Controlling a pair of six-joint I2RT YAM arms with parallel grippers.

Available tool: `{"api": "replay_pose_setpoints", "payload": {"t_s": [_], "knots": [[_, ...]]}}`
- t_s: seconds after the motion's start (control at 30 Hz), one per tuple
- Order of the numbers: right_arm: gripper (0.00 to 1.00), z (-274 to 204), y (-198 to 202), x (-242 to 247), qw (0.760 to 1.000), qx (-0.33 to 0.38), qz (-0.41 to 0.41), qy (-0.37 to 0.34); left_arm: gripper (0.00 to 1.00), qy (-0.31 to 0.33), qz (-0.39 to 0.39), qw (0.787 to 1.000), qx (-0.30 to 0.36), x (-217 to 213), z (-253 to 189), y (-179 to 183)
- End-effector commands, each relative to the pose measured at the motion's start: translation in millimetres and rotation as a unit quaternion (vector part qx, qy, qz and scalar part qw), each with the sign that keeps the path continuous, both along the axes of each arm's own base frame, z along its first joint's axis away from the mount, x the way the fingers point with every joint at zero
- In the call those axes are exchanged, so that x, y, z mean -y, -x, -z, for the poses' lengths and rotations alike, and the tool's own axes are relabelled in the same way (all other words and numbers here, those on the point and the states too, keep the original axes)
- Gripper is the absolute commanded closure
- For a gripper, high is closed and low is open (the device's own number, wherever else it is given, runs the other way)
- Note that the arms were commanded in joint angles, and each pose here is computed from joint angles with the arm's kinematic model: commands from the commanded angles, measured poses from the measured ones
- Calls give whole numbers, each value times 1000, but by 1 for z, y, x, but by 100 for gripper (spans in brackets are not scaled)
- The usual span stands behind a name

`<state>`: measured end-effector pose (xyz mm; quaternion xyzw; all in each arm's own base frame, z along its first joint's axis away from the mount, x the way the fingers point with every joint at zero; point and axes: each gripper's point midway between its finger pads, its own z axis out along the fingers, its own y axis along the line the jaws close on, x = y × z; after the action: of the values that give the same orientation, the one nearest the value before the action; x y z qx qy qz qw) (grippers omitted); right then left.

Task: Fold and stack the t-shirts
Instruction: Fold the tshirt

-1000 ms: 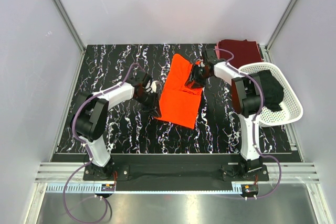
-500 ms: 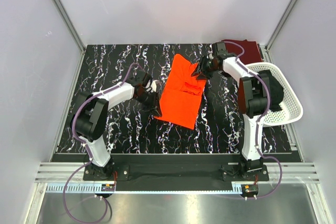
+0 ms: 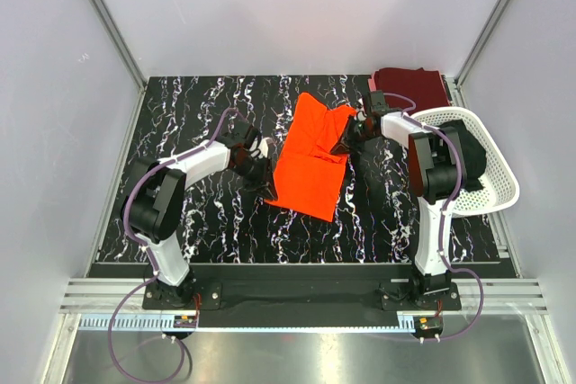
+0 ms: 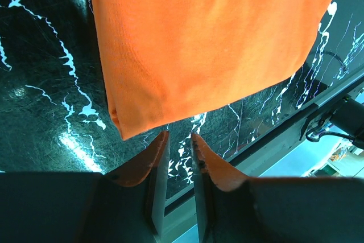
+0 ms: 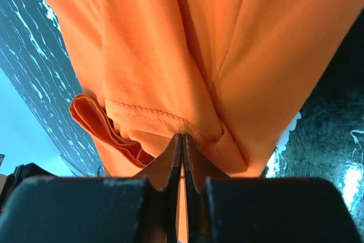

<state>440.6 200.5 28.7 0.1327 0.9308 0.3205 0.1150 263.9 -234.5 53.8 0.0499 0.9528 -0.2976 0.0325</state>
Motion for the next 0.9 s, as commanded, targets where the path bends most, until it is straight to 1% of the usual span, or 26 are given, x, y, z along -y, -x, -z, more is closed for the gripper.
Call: {"api": "replay_pose_setpoints", "payload": {"t_s": [0.0, 0.07, 0.1, 0.13, 0.2, 0.23, 0.27, 0.3, 0.33, 0.37, 0.4, 0.43, 0.47, 0.5, 0.53, 0.57, 0.6, 0.63, 0.67, 0.73, 0.77, 0.8, 0.83, 0.87], "knots": [[93, -26, -17, -2, 999, 50, -7, -8, 74, 14, 3, 1000, 19, 3, -16, -9], [93, -32, -17, 1, 998, 55, -14, 0, 74, -7, -1, 1000, 25, -3, -15, -9], [92, -44, -21, 1, 997, 69, -19, 2, 72, -16, 0, 999, 31, -6, -16, -10], [89, -47, -19, 3, 998, 65, -21, 9, 69, -29, -2, 999, 37, -11, -16, -11], [84, -67, -20, 9, 996, 84, -24, 26, 67, -36, -1, 998, 56, -15, -23, -12], [72, -67, -12, 15, 996, 68, -23, 44, 66, -45, -3, 997, 63, -19, -25, -13], [66, -80, -9, 18, 995, 81, -31, 51, 61, -49, -4, 996, 68, -21, -27, -13], [63, -81, -1, 20, 995, 76, -34, 57, 59, -53, -4, 996, 74, -24, -30, -12], [55, -84, 8, 22, 995, 73, -41, 61, 57, -63, -6, 995, 76, -27, -30, -12], [52, -87, 15, 24, 994, 73, -43, 63, 56, -67, -5, 995, 78, -29, -31, -11], [49, -92, 31, 27, 994, 73, -48, 65, 53, -71, -5, 994, 83, -32, -33, -11], [45, -93, 43, 25, 994, 70, -59, 67, 52, -80, -8, 993, 84, -36, -32, -11], [39, -105, 54, 25, 991, 88, -73, 69, 50, -81, -9, 993, 84, -38, -33, -10], [33, -94, 75, 25, 991, 74, -88, 76, 48, -79, -12, 993, 89, -41, -36, -10], [30, -94, 86, 24, 988, 82, -102, 82, 48, -81, -11, 993, 88, -42, -35, -8], [19, -103, 104, 13, 979, 111, -140, 93, 47, -81, -8, 992, 93, -43, -36, -8], [15, -90, 125, 12, 975, 104, -162, 111, 47, -88, 4, 990, 110, -45, -38, -9], [1, -86, 133, 15, 969, 112, -170, 141, 47, -92, 6, 986, 139, -46, -47, -12], [0, -83, 159, 4, 959, 121, -207, 150, 47, -97, 17, 983, 157, -44, -50, -11], [0, -80, 175, 1, 954, 130, -216, 162, 47, -122, 32, 968, 219, -47, -61, -18], [0, -89, 181, -1, 953, 148, -211, 161, 46, -131, 36, 959, 250, -47, -72, -18], [0, -83, 197, -6, 948, 149, -229, 166, 45, -140, 66, 947, 281, -38, -76, -13], [0, -86, 197, -5, 942, 168, -226, 180, 44, -170, 61, 930, 320, -42, -81, -21], [0, -96, 202, -7, 936, 196, -231, 181, 43, -171, 71, 918, 351, -39, -90, -18]]}}
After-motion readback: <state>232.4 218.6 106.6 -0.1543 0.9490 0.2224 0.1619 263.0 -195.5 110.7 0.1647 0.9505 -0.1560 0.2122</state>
